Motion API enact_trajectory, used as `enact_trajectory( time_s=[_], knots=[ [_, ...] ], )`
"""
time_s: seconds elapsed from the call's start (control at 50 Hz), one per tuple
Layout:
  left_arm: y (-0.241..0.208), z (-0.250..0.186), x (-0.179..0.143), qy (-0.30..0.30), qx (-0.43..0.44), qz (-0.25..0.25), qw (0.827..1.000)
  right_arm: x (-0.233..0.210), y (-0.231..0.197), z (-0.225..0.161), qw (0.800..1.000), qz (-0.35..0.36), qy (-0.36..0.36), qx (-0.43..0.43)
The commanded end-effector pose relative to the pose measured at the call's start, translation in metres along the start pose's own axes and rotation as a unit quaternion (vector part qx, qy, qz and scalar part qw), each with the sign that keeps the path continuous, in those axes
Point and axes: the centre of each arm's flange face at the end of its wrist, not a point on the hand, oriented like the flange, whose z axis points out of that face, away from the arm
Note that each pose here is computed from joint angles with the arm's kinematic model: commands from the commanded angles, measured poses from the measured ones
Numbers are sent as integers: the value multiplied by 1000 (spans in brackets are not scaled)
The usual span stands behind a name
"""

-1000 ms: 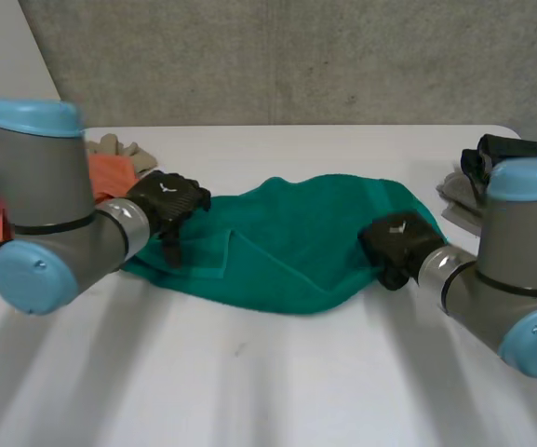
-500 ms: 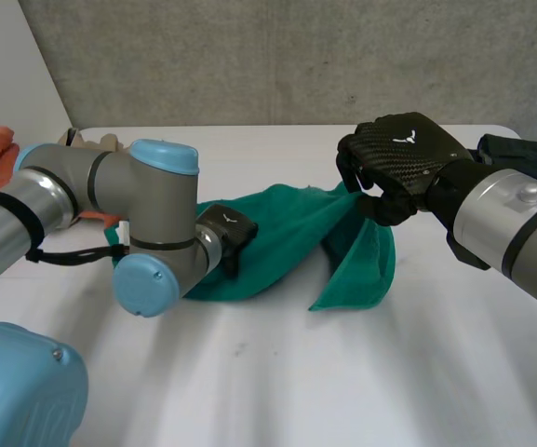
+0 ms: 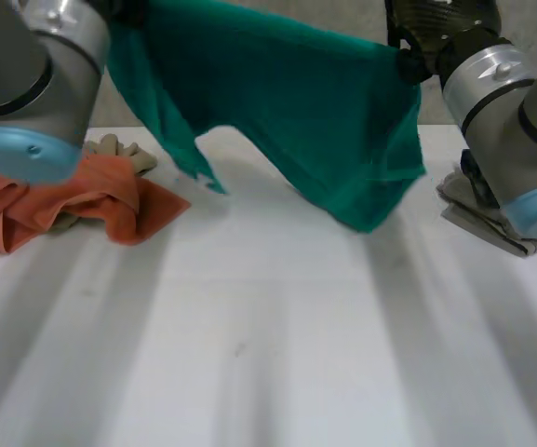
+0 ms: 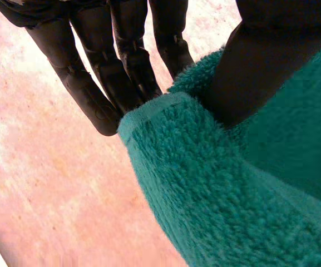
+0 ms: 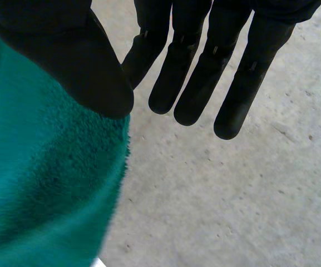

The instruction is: Fold the laundry.

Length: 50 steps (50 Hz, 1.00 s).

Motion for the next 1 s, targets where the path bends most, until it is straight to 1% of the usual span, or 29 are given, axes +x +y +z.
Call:
enact_trajectory(
  time_s=[0.02,0.04,0.1,0.12,0.18,0.2,0.26,0.34,0.4,0.48,0.56,0.68,0.78,0.9,1.0],
  knots=[
    [67,-52,6,63,-131,-7,989,-37,38,-45,992,-3,-96,-82],
    [89,-66,10,78,-167,-7,983,-46,53,-58,987,-4,-119,-111],
    [118,-87,15,96,-214,-6,972,-59,78,-80,976,-8,-151,-158],
    [138,-99,19,108,-240,-3,965,-66,94,-93,968,-12,-170,-185],
    [168,-113,25,124,-273,9,954,-78,118,-112,955,-16,-196,-223],
    [183,-118,26,130,-286,20,949,-84,132,-118,949,-22,-208,-237],
    [206,-123,28,139,-304,41,942,-91,148,-122,942,-29,-219,-252],
    [220,-124,29,147,-321,58,934,-95,161,-124,936,-36,-221,-271],
    [223,-122,28,146,-324,67,932,-93,162,-122,937,-35,-212,-274],
    [225,-119,18,122,-328,80,933,-90,161,-121,939,-28,-203,-277],
    [228,-122,12,108,-340,84,930,-86,159,-121,941,-24,-195,-276],
    [234,-127,7,104,-347,90,928,-85,159,-120,941,-19,-192,-277],
    [227,-128,5,105,-336,104,930,-87,159,-122,941,-20,-195,-277],
    [219,-126,0,101,-330,105,933,-87,158,-121,941,-20,-192,-278],
    [205,-130,-5,108,-338,101,929,-76,155,-112,946,-8,-164,-279]
  ],
)
